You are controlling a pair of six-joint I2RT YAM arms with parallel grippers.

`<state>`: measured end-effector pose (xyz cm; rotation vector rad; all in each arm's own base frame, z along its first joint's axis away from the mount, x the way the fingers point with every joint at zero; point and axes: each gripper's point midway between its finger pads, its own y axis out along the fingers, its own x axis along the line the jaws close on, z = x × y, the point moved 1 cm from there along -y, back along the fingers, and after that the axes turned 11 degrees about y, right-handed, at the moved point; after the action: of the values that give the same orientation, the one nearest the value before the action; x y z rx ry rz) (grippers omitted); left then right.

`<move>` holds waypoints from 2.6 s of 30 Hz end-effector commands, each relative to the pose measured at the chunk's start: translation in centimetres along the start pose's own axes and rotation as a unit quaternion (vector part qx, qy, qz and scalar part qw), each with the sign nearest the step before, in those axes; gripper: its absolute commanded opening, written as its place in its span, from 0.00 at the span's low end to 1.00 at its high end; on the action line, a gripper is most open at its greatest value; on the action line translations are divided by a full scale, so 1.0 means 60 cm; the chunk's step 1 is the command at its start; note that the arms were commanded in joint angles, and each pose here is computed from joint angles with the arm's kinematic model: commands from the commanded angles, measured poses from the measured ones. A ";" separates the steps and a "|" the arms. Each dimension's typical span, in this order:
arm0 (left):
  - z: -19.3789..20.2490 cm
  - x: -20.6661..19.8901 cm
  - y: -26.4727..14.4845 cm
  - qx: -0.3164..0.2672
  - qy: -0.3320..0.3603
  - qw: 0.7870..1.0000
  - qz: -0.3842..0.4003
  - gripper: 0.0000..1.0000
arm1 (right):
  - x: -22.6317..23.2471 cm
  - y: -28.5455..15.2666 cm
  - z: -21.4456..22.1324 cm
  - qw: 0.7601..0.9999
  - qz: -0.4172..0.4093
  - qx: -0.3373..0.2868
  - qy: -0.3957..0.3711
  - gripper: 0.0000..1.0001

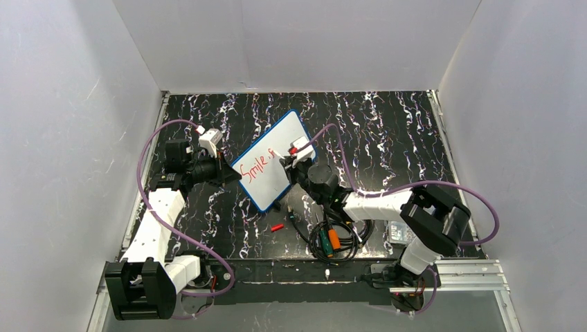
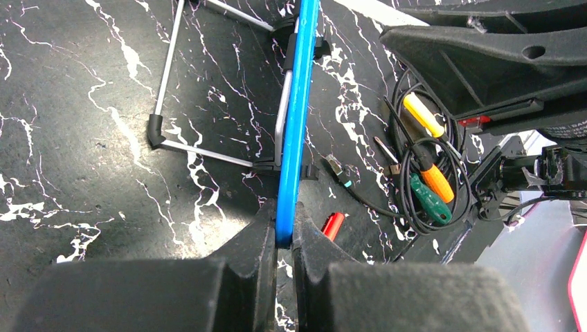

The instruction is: Write a sentence on the whiteboard

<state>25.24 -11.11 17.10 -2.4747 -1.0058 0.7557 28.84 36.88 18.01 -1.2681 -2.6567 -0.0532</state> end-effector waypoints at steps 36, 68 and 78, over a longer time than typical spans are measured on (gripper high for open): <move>0.022 -0.003 -0.001 0.032 0.000 1.000 0.000 0.00 | 0.003 0.012 -0.042 0.999 -0.014 -0.032 -0.002 0.01; 0.024 -0.002 0.000 0.033 -0.002 0.999 0.001 0.00 | -0.019 0.004 -0.093 0.997 0.029 -0.068 -0.014 0.01; 0.023 -0.002 0.000 0.033 -0.002 0.999 0.002 0.00 | -0.031 0.010 -0.073 0.998 0.036 -0.056 -0.009 0.01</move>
<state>25.31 -11.13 17.11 -2.4742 -1.0030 0.7591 30.26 35.38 18.95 -1.3758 -2.6608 -0.0519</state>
